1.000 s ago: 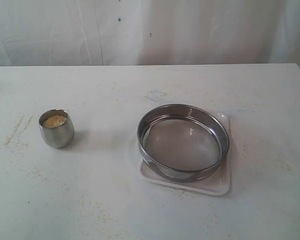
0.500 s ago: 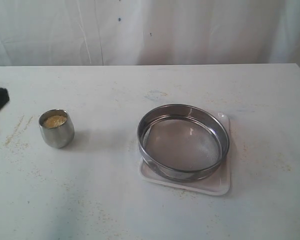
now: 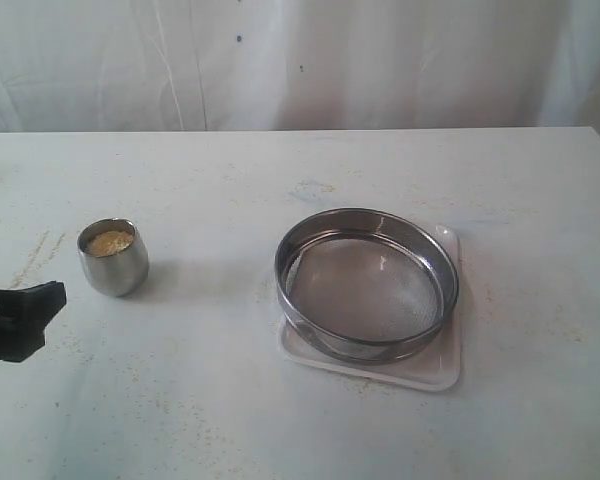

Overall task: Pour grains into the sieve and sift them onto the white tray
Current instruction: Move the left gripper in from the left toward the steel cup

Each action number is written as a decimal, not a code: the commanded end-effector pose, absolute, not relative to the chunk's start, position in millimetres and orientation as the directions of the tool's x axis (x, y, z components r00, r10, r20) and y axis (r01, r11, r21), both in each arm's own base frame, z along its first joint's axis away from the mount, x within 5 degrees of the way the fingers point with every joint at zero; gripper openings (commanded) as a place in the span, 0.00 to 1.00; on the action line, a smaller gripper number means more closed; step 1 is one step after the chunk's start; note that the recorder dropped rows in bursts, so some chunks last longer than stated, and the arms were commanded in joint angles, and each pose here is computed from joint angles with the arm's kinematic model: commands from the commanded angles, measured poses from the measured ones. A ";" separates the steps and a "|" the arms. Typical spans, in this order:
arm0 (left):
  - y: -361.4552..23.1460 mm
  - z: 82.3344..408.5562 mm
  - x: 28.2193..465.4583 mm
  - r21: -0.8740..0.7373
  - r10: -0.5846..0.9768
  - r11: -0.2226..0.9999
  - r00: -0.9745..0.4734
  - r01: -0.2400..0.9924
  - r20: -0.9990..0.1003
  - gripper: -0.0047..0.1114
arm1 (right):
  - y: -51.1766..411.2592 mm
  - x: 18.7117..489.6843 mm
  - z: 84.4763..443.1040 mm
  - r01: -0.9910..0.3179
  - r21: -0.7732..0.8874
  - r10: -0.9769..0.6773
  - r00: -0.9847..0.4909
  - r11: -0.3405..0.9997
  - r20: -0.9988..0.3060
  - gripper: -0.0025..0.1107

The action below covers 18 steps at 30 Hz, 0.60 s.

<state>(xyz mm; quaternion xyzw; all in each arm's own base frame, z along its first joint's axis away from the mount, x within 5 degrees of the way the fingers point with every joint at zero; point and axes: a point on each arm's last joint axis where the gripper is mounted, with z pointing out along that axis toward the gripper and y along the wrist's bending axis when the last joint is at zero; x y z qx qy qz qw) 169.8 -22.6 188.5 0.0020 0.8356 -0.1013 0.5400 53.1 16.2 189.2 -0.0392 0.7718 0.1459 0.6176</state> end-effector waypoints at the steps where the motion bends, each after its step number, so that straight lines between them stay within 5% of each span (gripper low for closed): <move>1: -28.4 185.8 174.9 -0.177 -0.099 0.969 -0.384 0.173 -0.918 0.75 | 16.5 53.1 188.4 -0.246 0.182 0.125 -0.230 0.952 -0.965 0.02; 11: -28.3 170.6 183.1 -0.147 -0.062 0.974 -0.425 0.170 -0.903 0.76 | 16.5 53.1 188.4 -0.246 0.182 0.125 -0.230 0.952 -0.965 0.02; 16: -28.5 158.9 192.1 -0.175 -0.095 0.973 -0.427 0.151 -0.899 0.95 | 16.5 53.1 188.4 -0.246 0.182 0.125 -0.230 0.952 -0.965 0.02; 18: -29.0 153.1 195.4 -0.187 -0.107 0.971 -0.431 0.147 -0.896 0.95 | 16.5 53.1 188.4 -0.246 0.182 0.125 -0.230 0.952 -0.965 0.02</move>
